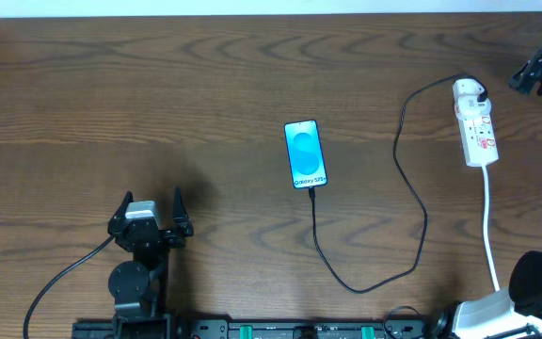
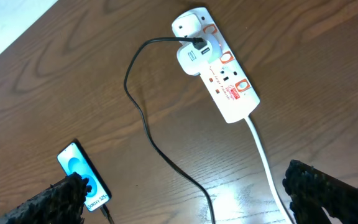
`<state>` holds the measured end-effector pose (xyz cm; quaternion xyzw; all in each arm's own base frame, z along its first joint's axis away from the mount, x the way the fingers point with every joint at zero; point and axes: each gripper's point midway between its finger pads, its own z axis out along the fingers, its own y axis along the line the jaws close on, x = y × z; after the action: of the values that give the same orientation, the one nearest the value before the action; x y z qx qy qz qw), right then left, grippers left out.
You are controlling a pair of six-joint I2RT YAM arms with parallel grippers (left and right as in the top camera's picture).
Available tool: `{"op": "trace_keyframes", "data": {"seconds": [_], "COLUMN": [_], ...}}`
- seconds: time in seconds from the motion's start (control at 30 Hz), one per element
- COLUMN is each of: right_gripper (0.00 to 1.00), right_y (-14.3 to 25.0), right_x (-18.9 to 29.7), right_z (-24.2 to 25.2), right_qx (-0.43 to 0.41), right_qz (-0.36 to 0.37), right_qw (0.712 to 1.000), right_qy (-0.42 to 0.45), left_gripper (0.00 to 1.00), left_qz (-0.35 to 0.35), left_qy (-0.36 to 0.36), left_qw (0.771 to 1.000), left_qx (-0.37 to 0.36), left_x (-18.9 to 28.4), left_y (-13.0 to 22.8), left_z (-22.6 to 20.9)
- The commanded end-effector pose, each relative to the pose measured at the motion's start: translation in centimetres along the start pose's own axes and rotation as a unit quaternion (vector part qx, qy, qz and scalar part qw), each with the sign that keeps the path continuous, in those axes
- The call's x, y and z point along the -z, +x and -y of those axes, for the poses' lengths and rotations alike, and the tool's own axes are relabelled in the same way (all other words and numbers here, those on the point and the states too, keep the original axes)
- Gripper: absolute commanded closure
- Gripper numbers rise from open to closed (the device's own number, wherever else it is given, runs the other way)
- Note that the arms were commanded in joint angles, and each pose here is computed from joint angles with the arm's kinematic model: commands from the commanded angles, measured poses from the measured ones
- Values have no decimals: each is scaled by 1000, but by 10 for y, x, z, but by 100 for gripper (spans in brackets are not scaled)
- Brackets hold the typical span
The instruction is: Plug charger to phone and switch on socket
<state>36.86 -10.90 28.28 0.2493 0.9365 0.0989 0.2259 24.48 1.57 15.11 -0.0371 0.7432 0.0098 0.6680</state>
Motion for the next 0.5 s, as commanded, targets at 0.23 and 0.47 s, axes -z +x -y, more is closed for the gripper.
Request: {"op": "trace_keyframes", "data": {"seconds": [0.23, 0.47], "right_gripper": [1, 1], "right_y": [-2, -2], "right_x": [4, 4], "right_z": [-2, -2], "right_qx": [-3, -3], "right_qz": [7, 7], "right_qw": [1000, 1000], "right_qy": [-1, -1], "left_gripper": [14, 14], "left_qz": [-24, -22], "left_qy": [-17, -17], "left_qw": [1000, 1000], "left_qx": [3, 3], "left_x": [0, 0], "left_y": [15, 14], "left_z": [-6, -6]}}
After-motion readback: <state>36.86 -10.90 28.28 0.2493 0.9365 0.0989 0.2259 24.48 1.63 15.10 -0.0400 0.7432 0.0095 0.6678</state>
